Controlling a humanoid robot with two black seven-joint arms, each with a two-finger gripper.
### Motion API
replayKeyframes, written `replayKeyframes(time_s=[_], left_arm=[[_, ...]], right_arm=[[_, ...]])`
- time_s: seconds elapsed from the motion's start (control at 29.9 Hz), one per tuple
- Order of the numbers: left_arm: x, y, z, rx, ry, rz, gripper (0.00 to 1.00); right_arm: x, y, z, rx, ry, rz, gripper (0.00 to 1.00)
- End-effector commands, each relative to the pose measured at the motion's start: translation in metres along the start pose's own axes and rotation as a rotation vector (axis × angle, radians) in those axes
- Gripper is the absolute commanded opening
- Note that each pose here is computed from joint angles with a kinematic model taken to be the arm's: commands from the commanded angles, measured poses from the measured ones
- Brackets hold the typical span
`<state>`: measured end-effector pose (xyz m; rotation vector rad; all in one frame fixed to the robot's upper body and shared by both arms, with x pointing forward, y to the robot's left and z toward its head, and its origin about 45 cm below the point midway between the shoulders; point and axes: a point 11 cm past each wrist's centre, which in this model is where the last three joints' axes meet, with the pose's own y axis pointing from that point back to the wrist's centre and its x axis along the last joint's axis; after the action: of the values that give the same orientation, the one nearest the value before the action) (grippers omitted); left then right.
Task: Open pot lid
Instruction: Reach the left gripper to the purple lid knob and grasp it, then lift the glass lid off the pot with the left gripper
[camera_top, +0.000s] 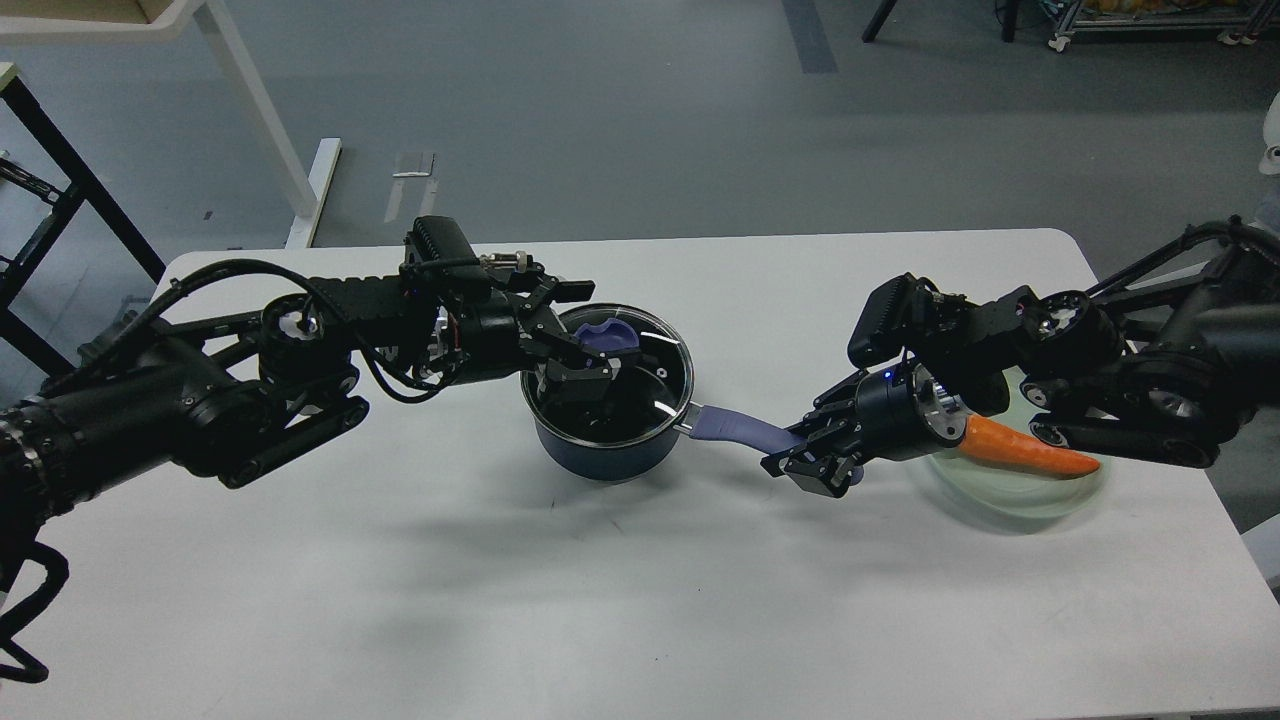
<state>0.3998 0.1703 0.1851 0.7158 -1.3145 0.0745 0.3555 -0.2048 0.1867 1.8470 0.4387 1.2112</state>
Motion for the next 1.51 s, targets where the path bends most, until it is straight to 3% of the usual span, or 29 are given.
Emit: replayKeyframes(time_s=[0.0, 0.13, 0.33, 0.54, 0.87, 1.04, 1.17, 1.24, 1.47], left_arm=[[-0.008, 0.001, 0.001, 0.000, 0.009, -0.009, 0.99], [-0.016, 0.000, 0.004, -0.003, 0.002, -0.015, 0.93], [-0.015, 0.000, 0.004, -0.005, -0.002, -0.006, 0.57], [-0.012, 0.000, 0.004, -0.004, -0.011, 0.007, 0.37], [0.018, 0.008, -0.001, -0.006, -0.053, 0.053, 0.35], [0.025, 0.062, -0.027, 0.068, -0.085, 0.042, 0.36], [0.010, 0.124, -0.048, 0.165, -0.087, 0.000, 0.36], [-0.016, 0.151, -0.053, 0.211, -0.064, -0.029, 0.36], [-0.084, 0.204, -0.049, 0.297, 0.012, -0.062, 0.37]], right_arm=[[-0.001, 0.001, 0.000, -0.001, -0.002, 0.000, 0.31], [0.001, 0.000, -0.001, 0.002, 0.001, 0.001, 0.31], [0.001, 0.000, -0.001, 0.003, 0.003, 0.001, 0.31], [0.001, 0.000, -0.001, 0.001, 0.002, 0.001, 0.31], [0.000, 0.002, 0.001, -0.004, 0.000, 0.002, 0.31], [0.000, 0.002, 0.001, -0.004, -0.002, 0.002, 0.31], [0.000, 0.002, 0.001, -0.005, -0.001, 0.002, 0.31], [0.000, 0.002, 0.001, -0.005, -0.001, 0.002, 0.31], [0.000, 0.003, 0.002, -0.007, -0.002, 0.002, 0.31]])
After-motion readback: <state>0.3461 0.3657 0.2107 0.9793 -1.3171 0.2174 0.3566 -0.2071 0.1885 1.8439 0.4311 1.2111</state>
